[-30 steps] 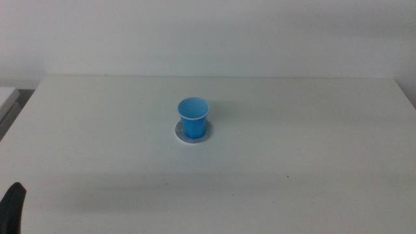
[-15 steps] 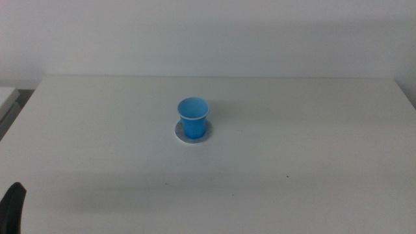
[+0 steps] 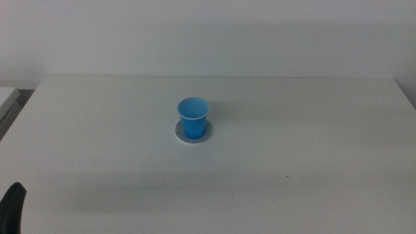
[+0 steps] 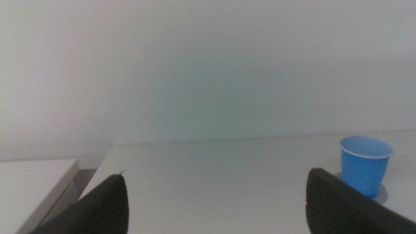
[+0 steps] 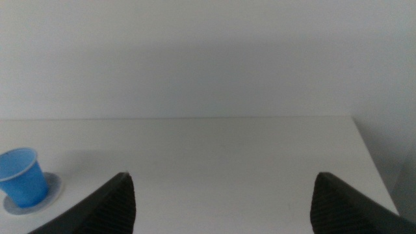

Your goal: Place an empty cup on a cup mat.

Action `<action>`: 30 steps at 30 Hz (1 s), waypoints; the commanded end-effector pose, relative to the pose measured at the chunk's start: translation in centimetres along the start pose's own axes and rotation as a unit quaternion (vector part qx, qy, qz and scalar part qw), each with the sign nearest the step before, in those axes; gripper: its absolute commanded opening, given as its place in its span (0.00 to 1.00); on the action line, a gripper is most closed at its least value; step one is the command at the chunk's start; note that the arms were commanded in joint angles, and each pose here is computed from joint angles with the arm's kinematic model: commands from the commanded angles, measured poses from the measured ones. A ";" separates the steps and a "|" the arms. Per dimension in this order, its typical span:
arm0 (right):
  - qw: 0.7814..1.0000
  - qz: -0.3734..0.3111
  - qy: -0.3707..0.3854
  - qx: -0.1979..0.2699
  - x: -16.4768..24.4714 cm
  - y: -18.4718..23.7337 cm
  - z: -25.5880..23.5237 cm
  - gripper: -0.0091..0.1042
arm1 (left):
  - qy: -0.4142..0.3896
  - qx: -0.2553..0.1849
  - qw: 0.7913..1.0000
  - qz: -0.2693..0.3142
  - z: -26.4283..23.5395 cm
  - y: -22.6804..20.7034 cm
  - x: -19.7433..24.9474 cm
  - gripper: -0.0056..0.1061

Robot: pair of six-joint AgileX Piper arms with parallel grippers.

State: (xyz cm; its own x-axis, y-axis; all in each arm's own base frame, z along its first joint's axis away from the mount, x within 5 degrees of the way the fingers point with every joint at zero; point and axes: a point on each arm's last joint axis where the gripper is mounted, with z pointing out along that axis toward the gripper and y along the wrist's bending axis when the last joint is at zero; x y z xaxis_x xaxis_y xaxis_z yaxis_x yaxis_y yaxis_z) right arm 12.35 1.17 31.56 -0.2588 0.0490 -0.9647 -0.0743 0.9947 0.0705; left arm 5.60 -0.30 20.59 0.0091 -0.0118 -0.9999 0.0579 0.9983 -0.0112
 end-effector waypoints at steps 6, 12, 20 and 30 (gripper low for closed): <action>0.995 -0.009 -0.097 -0.004 4.9 -0.4 -1.3 0.90 | -0.003 0.002 1.000 -0.003 0.0 0.0 -0.1 0.89; 0.995 -0.006 -0.097 -0.004 7.5 -0.6 -2.5 0.90 | -0.003 0.002 1.000 -0.003 0.0 0.0 -0.1 0.89; 0.997 -0.006 -0.073 -0.002 12.2 -1.0 -3.0 0.90 | -0.003 0.002 1.000 -0.003 0.0 0.0 -0.1 0.89; 0.999 -0.012 -0.052 0.003 13.7 -1.1 -3.5 0.90 | -0.003 0.002 1.000 -0.004 0.0 0.0 -0.1 0.89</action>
State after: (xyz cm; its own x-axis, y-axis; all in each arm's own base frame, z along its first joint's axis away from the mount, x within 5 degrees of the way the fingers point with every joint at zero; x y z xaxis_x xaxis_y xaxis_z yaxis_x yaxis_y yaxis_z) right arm 5.54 0.49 19.25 -0.1570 0.0528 -0.9862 -0.0809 0.9945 0.0661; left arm 5.60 -0.30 20.58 0.0076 -0.0117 -0.9999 0.0578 0.9983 -0.0112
